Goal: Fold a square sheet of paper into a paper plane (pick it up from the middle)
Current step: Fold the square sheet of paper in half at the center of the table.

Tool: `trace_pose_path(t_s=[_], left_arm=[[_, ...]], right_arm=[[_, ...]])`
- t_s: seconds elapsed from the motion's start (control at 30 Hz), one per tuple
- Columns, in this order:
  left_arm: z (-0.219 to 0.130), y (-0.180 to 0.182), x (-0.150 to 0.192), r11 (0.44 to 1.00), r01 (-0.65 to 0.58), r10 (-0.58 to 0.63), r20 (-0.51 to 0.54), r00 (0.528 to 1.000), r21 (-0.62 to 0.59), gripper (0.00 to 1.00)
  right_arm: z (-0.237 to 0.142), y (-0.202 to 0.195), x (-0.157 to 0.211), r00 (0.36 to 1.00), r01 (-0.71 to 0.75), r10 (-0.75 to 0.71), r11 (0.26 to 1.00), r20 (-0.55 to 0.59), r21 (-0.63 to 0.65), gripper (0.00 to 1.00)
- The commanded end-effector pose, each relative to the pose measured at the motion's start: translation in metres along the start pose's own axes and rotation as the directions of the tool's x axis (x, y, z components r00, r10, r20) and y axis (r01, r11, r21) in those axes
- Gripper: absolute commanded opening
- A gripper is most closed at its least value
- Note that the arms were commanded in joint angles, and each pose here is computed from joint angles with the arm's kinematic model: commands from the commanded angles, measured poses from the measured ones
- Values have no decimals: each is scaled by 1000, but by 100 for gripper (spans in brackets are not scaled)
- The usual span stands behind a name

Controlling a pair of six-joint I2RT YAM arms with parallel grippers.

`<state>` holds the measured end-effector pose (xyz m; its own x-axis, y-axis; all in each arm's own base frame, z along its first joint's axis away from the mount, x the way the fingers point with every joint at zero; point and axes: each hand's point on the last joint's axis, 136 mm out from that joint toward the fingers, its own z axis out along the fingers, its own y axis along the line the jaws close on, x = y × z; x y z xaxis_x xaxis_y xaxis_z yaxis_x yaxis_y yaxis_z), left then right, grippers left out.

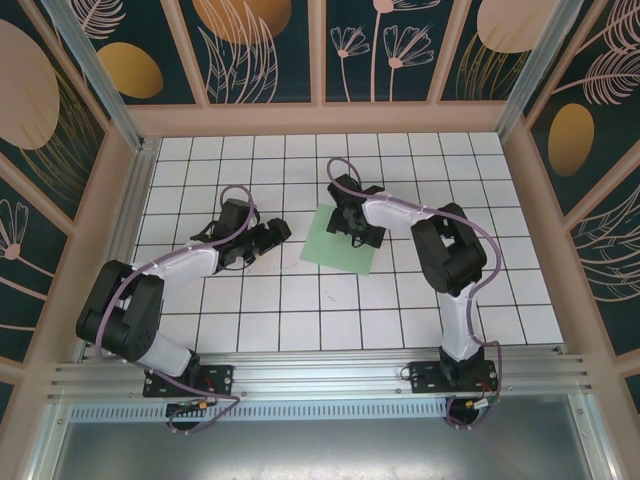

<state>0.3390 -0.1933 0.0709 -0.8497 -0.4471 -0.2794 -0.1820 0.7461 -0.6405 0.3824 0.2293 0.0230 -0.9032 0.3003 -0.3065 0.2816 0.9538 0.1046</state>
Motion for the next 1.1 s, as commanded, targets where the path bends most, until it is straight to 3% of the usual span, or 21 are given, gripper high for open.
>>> trace_pose_path(t_s=[0.0, 0.33, 0.7, 0.87, 1.07], left_arm=[[2, -10, -7, 999, -28, 28, 8, 1000, 37, 86], [6, -3, -4, 1000, -22, 22, -1, 1000, 20, 88], [6, -2, -4, 999, -27, 27, -1, 1000, 17, 89], [7, -4, -3, 999, -26, 26, -9, 1000, 28, 89], [5, -12, -1, 997, -16, 18, -20, 1000, 71, 89]], right_arm=[[5, -1, -7, 999, -14, 11, 997, 38, 71, 99], [29, -11, 18, 995, 95, -90, 986, -37, 138, 99], [44, -34, 42, 977, 196, -175, 963, -126, 183, 81], [31, -13, 28, 984, 170, -163, 981, -77, 95, 68], [-3, 30, 5, 994, 101, -105, 977, -11, -190, 49]])
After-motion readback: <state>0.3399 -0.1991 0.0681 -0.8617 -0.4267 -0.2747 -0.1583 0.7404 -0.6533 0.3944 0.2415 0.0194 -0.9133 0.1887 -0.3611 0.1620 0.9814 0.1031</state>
